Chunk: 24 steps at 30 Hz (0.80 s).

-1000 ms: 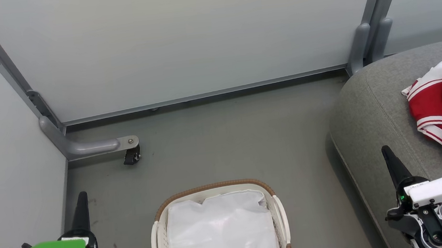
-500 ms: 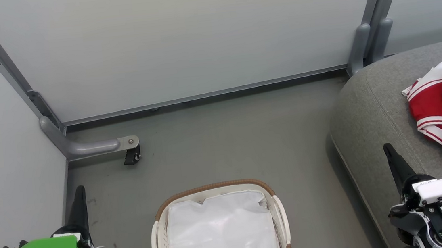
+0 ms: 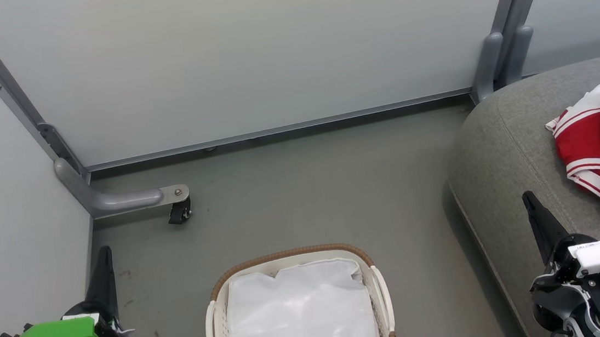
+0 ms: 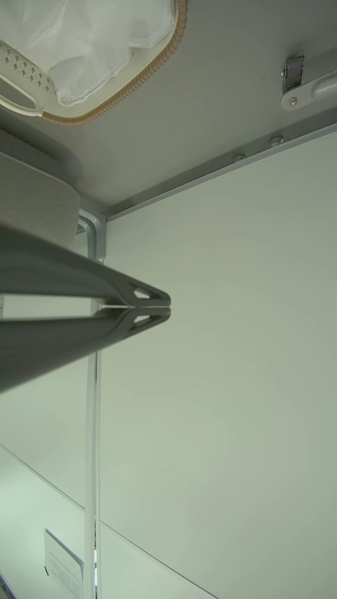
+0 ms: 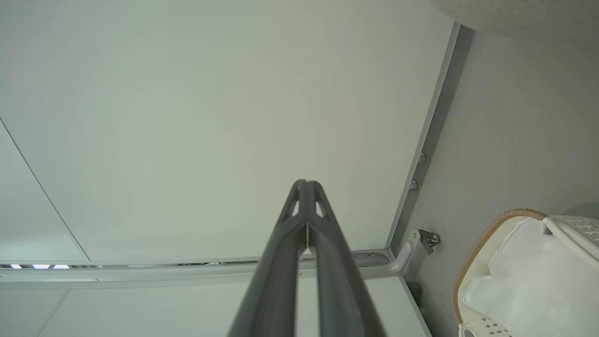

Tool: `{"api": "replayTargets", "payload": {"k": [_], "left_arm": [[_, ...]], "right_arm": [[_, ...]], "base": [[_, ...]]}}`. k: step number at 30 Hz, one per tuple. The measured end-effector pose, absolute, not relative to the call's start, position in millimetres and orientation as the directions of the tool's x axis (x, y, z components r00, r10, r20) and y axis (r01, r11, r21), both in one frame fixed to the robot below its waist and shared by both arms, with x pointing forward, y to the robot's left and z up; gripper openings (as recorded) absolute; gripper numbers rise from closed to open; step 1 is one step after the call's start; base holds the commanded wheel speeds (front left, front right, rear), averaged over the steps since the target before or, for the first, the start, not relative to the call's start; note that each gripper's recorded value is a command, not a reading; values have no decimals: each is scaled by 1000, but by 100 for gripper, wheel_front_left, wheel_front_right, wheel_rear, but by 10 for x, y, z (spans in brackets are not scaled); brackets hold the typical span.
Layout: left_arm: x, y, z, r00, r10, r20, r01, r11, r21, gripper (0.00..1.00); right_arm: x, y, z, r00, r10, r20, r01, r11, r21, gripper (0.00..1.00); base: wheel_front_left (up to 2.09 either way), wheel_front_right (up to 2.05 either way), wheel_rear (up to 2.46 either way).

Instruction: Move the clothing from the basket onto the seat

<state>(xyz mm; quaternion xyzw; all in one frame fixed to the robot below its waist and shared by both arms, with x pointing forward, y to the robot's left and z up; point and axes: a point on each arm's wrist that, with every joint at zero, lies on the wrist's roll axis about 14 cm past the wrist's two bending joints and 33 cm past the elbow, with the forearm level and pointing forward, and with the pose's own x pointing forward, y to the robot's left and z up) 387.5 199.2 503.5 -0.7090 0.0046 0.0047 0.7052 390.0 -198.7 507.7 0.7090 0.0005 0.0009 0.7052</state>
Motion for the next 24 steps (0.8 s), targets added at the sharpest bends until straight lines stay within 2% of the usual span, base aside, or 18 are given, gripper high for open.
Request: {"api": "replayTargets", "payload": {"k": [24], "left_arm": [[3875,1993,5036,1000,0,-13,-13,-5,-1000,0]], "right_arm": [[3900,-1988,5078,1000,2,1,-1,-5,1000,0]], "base": [[0,0,0]]}}
